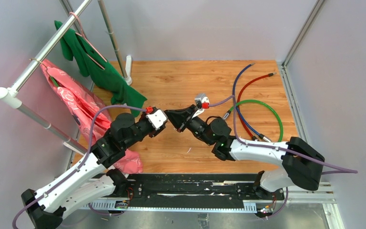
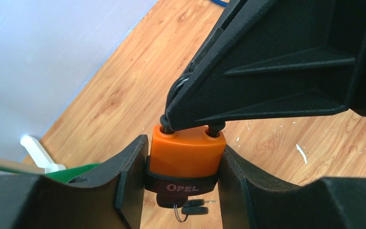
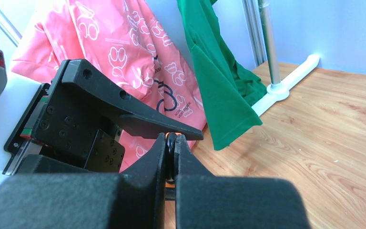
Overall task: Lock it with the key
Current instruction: Lock the lock.
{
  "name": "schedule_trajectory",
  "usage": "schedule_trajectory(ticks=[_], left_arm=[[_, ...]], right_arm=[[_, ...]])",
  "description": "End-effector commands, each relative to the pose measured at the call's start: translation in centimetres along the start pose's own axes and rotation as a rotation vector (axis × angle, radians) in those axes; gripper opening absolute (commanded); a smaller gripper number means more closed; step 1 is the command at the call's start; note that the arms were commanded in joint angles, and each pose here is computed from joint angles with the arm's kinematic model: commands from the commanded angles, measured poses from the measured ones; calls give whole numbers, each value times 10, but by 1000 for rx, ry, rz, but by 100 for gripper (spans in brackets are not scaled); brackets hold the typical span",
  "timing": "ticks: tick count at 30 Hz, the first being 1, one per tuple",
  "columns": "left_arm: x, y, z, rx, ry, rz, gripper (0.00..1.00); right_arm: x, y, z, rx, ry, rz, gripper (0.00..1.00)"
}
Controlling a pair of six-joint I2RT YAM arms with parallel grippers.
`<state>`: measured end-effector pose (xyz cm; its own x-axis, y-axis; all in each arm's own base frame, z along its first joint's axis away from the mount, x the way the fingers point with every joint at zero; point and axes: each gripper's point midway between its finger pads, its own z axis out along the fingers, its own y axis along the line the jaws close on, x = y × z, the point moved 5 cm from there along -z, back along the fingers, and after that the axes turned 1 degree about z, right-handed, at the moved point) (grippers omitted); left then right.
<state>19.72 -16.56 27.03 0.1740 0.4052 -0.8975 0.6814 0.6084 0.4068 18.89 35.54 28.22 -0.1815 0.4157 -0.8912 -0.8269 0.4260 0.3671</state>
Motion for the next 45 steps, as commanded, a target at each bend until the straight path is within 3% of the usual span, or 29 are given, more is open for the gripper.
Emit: schedule_trajectory(ticks=[1,9,15,19,22,26,32,37,45], left_arm=[[-162,65,-51,-220,-668,-100,0],[-156,53,-42,-148,-661,-93,0],[-161,61,-53,-203,-669,-62,0],[-155,51,-50,-138,-652,-90,0],[-116,27,-36,-21,-498,-51,0],[-52,-1,-26,94,-287,115,0],[-14,-10,-20,99,-174,161,0],[-3,-17,-18,135,-144,153,0],[43,-39,-22,251,19,176,0]], right_arm=[[125,4,-43,-83,484,-13,0],[143,-6,-35,-27,557,-47,0],[160,-20,-55,-5,625,-106,0],[157,-17,-56,-27,637,-111,0],[123,-7,-47,-107,586,-111,0],[74,-3,-44,-109,620,-163,0],[49,4,-48,-88,683,-191,1],[25,14,-39,-89,627,-164,15],[-12,28,-34,-104,554,-172,44]])
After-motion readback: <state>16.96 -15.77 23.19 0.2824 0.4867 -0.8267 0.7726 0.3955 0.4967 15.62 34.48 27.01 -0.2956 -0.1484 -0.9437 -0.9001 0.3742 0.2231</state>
